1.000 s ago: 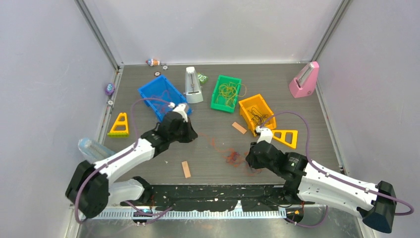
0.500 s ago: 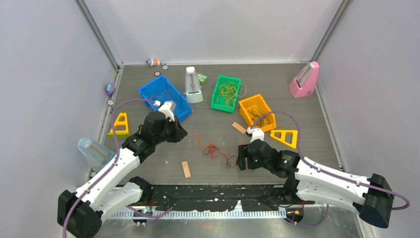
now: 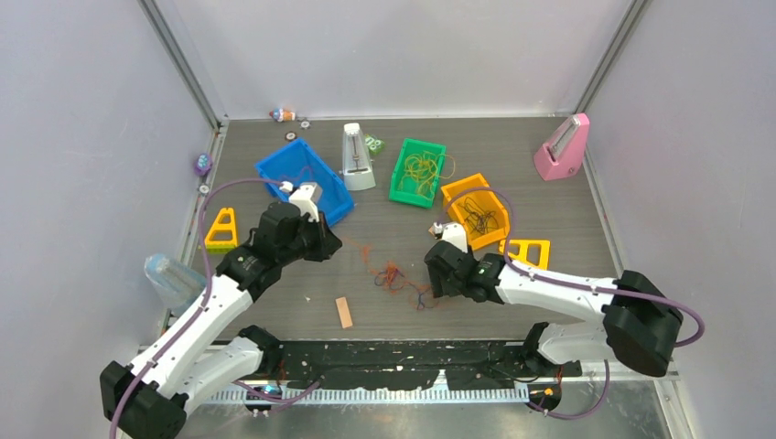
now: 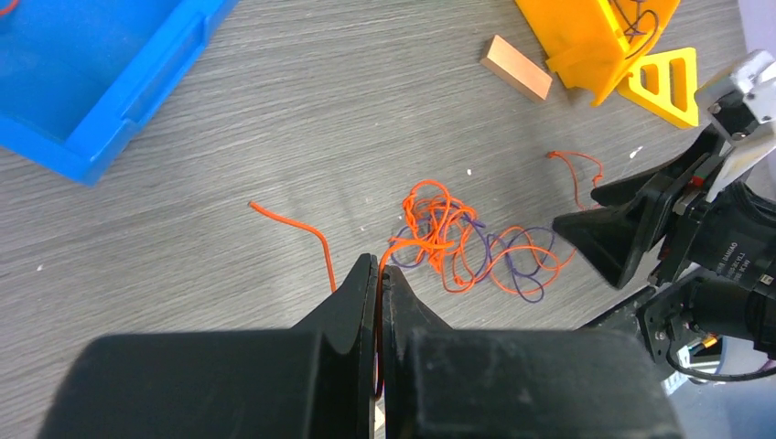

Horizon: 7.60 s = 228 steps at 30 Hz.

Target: Untangle the cables

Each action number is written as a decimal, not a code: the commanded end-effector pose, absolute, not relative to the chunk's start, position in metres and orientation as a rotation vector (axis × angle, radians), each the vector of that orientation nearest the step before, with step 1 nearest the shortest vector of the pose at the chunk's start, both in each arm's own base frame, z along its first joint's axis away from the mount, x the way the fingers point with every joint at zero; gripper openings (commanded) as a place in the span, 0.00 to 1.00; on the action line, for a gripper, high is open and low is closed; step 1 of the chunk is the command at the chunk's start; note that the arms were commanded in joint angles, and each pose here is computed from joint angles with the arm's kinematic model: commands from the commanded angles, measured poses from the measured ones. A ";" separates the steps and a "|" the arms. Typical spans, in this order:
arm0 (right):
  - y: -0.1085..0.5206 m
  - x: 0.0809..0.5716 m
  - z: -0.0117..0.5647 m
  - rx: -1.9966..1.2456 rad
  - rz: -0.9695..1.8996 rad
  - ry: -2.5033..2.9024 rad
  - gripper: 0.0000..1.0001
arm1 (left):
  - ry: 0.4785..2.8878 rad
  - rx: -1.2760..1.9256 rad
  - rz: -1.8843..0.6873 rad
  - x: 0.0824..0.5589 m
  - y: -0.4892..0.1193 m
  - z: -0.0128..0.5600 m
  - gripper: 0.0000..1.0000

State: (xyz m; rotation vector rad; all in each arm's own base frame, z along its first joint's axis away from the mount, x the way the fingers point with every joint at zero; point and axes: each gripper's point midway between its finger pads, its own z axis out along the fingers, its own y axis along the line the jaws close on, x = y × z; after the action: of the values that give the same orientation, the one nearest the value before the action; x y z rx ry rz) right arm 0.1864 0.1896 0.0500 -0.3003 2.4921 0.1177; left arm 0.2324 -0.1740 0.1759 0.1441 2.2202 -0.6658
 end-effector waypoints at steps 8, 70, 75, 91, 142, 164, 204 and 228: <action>0.111 0.224 0.070 0.248 0.129 2.385 0.05 | 2.040 -0.161 -0.403 0.250 -0.091 0.228 0.00; 0.398 0.336 0.480 -0.574 0.890 1.514 0.05 | 1.684 -0.465 -0.336 0.218 -0.003 0.322 0.00; 0.438 0.367 0.485 -0.600 0.913 1.437 0.05 | 1.684 -0.463 -0.330 0.219 -0.002 0.325 0.00; 0.543 0.414 0.331 -0.717 0.993 1.510 0.05 | 1.710 -0.467 -0.367 0.231 -0.004 0.317 0.00; 0.376 0.190 0.189 -0.820 1.230 1.636 0.06 | 1.379 0.272 -1.089 0.191 -0.188 0.594 0.00; 0.409 0.196 0.274 -0.826 1.215 1.365 0.97 | 1.427 0.295 -1.205 0.211 -0.216 0.581 0.00; 0.323 0.231 0.166 -0.485 0.821 1.734 0.05 | 1.429 0.143 -0.986 0.262 -0.171 0.598 0.00; 0.143 0.180 0.093 0.132 0.535 2.054 0.05 | 1.591 -0.479 -0.569 0.373 0.004 0.471 0.00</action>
State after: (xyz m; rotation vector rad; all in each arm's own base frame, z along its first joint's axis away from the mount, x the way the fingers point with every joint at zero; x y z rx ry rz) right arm 0.1862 0.1596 0.1008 0.0795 2.0175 0.5860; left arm 0.3682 -0.0011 0.4507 -0.5040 1.6713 -0.5632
